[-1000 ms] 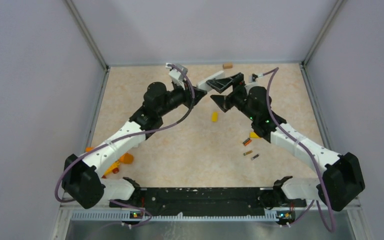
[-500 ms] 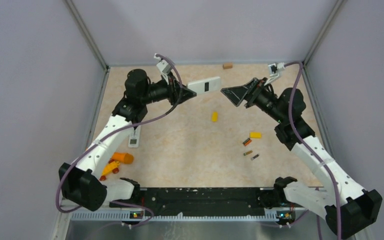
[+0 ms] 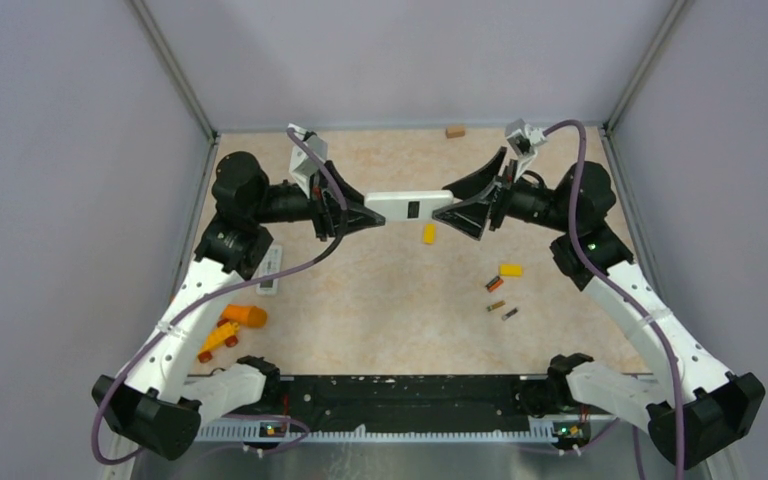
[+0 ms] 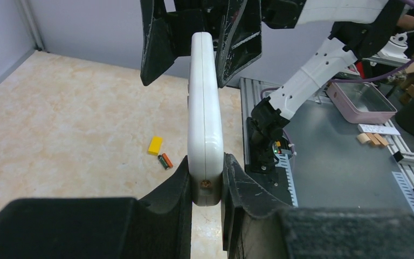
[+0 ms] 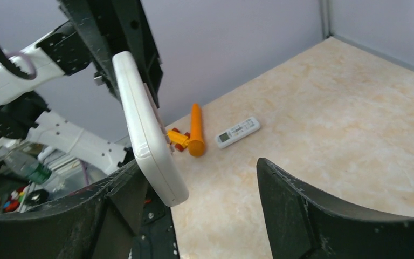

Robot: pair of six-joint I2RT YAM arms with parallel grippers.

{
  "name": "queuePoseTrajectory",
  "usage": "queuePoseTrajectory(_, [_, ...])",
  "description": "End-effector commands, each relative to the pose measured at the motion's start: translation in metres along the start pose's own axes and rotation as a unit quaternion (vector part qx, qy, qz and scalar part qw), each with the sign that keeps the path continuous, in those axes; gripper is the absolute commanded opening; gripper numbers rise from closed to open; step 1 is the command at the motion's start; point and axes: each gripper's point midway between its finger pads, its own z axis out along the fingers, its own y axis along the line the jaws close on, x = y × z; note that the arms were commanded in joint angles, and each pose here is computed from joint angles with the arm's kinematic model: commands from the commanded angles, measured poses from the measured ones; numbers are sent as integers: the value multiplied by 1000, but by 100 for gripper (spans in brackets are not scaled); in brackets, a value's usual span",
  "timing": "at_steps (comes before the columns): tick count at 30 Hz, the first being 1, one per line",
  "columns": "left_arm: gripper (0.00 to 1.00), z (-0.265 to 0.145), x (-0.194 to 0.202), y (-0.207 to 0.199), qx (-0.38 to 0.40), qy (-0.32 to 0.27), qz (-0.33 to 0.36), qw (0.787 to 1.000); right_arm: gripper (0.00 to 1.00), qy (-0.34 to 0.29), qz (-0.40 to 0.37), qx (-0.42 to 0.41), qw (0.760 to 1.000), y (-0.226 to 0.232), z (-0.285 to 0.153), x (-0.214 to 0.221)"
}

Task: Load the batteries into the remote control
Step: Adjust the remote control.

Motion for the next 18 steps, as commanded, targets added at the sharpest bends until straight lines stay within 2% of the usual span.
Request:
queuePoseTrajectory(1, [0,-2,-11,-25,55,-10,40,998,71,-4,-51,-99,994,35,-4,-8])
queuePoseTrajectory(7, [0,-3,-12,-31,66,-12,36,997,59,-8,-58,-130,990,45,-4,-13])
queuePoseTrajectory(13, [3,-2,-16,-31,65,-20,28,997,37,-17,-56,-153,987,51,-2,-18])
queuePoseTrajectory(16, [20,-1,-21,-29,58,-32,19,998,15,-21,-44,-162,986,52,-1,-18])
queuePoseTrajectory(18, [52,1,-27,-25,48,-47,9,998,6,-34,-34,-156,987,50,1,-22])
